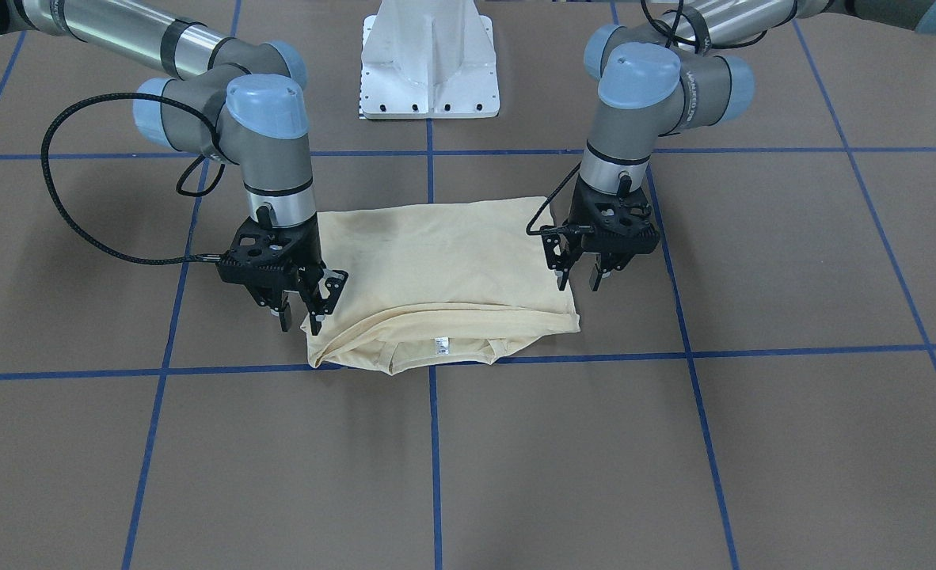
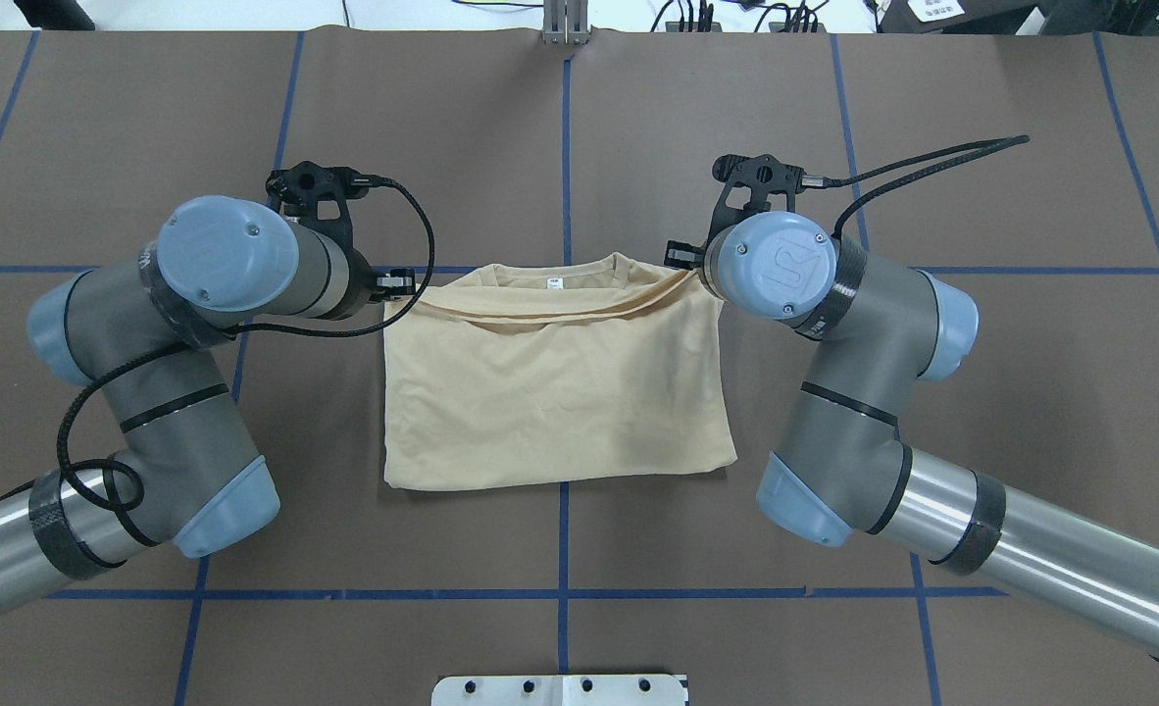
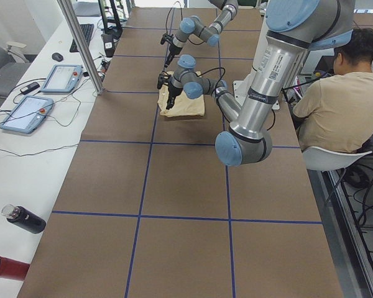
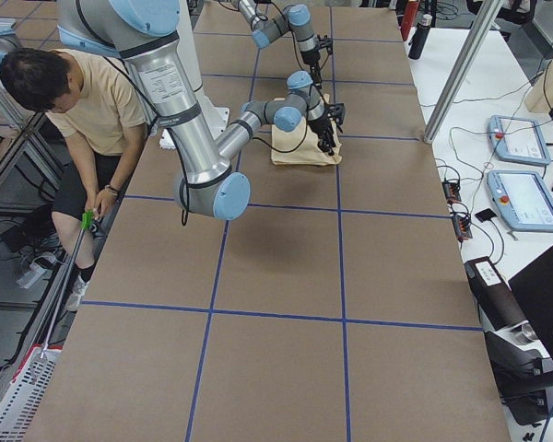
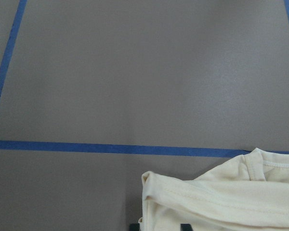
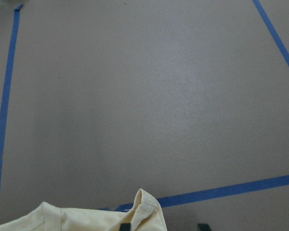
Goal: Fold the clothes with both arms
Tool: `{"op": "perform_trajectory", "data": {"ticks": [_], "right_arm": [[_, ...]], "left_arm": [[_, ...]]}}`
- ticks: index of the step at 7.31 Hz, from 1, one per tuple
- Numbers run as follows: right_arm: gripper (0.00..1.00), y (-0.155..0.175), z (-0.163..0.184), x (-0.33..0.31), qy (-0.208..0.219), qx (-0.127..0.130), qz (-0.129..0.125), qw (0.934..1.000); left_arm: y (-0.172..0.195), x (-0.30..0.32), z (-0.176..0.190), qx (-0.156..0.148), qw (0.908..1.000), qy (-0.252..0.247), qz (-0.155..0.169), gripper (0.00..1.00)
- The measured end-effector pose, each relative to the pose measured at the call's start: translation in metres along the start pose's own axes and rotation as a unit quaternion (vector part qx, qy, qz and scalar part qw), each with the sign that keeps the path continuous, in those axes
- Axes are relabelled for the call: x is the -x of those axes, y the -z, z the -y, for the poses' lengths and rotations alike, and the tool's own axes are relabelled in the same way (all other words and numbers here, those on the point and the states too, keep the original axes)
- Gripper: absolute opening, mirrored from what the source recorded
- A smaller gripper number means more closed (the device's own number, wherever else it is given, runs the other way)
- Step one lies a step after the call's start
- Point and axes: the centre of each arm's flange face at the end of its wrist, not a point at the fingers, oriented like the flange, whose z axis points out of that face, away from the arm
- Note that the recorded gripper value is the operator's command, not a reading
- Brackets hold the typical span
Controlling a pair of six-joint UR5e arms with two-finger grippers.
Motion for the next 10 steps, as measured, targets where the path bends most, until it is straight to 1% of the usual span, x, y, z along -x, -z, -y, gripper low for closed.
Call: {"op": "perform_trajectory", "data": {"ticks": [1,2,3,5,6,7,9,10], "right_arm": [[1.00,0.008,0.010,-0.008,0.010,0.014,0.008,0.9998],[1.00,0.014,0.014,-0.019,0.019,0.020,0.013,0.9995],[1.00,0.019,0.014,-0.027,0.024,0.021,0.016,0.9994],[1.00,0.023,0.013,-0.032,0.026,0.019,0.018,0.9993],[1.00,0.024,0.013,-0.032,0.026,0.019,0.018,0.9993],[1.00,0.024,0.013,-0.032,0.026,0.019,0.018,0.9993],[1.00,0.023,0.012,-0.032,0.026,0.020,0.018,0.9993],[1.00,0.023,0.011,-0.032,0.026,0.020,0.018,0.9993]], "left_arm": [[0.010,0.004,-0.005,0.000,0.9999,-0.012,-0.007,1.00],[0.016,0.005,-0.022,0.007,0.9997,-0.015,-0.015,1.00],[0.014,0.000,-0.051,0.022,0.9994,-0.007,-0.025,1.00],[0.000,-0.025,-0.121,0.065,0.9971,0.010,-0.039,0.99],[-0.005,-0.032,-0.145,0.076,0.9963,0.012,-0.040,0.93],[-0.009,-0.031,-0.159,0.082,0.9960,0.012,-0.035,0.84],[-0.015,-0.024,-0.169,0.087,0.9958,0.012,-0.027,0.67],[-0.015,-0.023,-0.170,0.087,0.9958,0.012,-0.026,0.63]]}}
